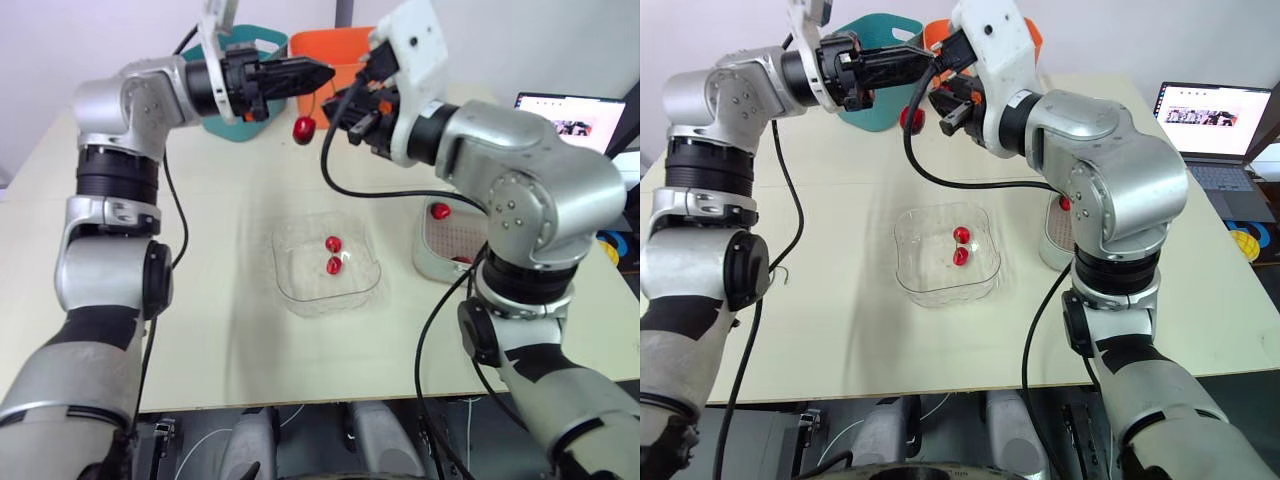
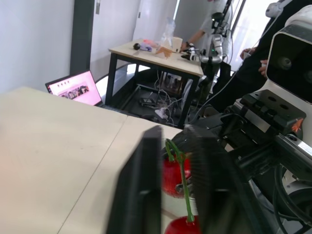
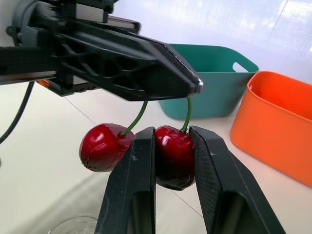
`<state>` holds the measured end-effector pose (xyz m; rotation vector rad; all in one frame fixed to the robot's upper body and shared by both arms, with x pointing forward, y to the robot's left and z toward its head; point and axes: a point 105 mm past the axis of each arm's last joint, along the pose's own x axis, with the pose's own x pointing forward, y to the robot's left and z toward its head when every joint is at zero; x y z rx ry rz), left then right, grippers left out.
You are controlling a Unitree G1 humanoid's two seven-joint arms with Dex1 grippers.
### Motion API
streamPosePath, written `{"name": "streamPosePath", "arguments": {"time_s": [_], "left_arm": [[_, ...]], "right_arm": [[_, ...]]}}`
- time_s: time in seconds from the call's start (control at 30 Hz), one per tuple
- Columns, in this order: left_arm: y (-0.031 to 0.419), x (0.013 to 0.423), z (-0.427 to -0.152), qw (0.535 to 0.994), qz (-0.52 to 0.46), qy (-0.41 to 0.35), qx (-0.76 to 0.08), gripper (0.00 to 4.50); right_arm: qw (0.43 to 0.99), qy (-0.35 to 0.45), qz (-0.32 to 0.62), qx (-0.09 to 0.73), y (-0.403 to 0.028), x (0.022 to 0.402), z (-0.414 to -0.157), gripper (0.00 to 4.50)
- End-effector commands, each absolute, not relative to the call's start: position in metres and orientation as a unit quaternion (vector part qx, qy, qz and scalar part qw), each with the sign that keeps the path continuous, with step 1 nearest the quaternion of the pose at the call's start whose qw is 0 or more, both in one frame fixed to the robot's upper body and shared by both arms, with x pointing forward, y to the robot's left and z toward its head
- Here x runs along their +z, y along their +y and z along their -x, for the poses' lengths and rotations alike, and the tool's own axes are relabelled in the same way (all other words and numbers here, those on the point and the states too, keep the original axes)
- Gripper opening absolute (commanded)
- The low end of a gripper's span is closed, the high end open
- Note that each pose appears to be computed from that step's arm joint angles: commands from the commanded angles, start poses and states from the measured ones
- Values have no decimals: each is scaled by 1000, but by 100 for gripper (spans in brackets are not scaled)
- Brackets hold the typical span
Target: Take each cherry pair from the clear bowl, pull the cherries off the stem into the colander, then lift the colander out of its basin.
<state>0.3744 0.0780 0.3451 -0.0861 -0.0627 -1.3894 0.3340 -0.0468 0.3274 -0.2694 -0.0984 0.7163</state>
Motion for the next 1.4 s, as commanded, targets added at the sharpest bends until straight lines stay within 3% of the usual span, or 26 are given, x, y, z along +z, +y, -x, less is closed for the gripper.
{"name": "streamPosePath", "arguments": {"time_s": [0.03, 0.17, 0.2, 0.3, 0.47, 0.53, 0.83, 1.4], "left_arm": [[80, 356, -370, 766, 29, -47, -641, 2], [82, 357, -371, 769, 24, -53, -637, 2], [83, 357, -371, 769, 23, -54, -636, 0], [87, 358, -370, 771, 7, -57, -634, 0], [90, 361, -364, 766, -14, -57, -641, 0], [90, 363, -360, 762, -19, -57, -645, 0], [90, 360, -338, 735, -40, -47, -676, 0], [104, 346, -343, 718, -43, -35, -694, 0]], "right_arm": [[923, -85, 137, 348, -47, 343, -326, 85], [923, -85, 136, 349, -48, 342, -325, 85], [923, -85, 137, 348, -48, 342, -325, 150], [920, -82, 119, 365, -51, 340, -321, 225], [920, -61, 65, 383, -71, 341, -318, 405], [915, -46, 34, 400, -79, 342, -315, 441], [861, 28, -70, 503, -80, 333, -306, 441], [822, 70, -85, 559, -56, 324, -301, 441]]}}
